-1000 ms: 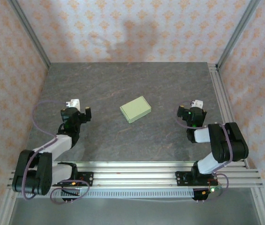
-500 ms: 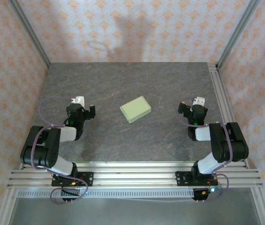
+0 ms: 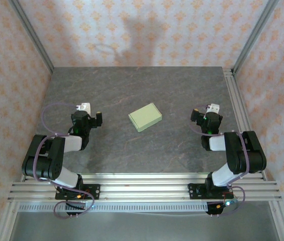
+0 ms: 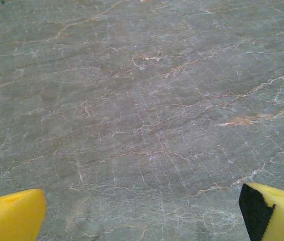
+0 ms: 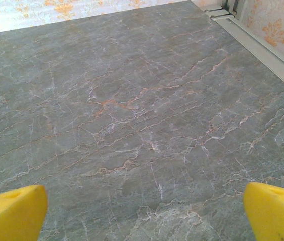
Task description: Fold the paper box
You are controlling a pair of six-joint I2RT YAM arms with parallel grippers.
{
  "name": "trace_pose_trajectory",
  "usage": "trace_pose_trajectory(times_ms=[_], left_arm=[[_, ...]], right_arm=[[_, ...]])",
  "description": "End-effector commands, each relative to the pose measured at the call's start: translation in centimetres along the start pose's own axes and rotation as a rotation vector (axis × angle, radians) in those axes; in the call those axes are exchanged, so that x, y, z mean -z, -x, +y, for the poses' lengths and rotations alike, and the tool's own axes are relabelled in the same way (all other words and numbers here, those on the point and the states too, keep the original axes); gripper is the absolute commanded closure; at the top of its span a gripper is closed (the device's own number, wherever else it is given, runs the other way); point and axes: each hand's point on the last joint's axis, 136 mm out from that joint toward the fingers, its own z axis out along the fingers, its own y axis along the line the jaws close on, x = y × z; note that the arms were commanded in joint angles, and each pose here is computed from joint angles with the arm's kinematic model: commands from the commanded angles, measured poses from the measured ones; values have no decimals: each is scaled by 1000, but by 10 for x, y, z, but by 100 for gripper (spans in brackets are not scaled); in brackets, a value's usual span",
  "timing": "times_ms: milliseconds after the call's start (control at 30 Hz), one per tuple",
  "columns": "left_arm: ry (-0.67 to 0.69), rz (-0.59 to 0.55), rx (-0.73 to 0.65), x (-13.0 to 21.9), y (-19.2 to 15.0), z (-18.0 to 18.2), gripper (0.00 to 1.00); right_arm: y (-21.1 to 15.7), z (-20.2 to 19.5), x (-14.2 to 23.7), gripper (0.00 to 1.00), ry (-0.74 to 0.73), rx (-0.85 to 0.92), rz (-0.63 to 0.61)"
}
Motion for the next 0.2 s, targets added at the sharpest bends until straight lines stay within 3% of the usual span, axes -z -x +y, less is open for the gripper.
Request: trace_pose_trajectory(times_ms=[0, 167], left_arm=[[14, -62, 18, -1, 21, 2, 0], [13, -62, 17, -1, 21, 2, 0]], right_arm=[[13, -1, -3, 1, -5, -20, -39], [13, -1, -2, 1, -6, -21, -42]])
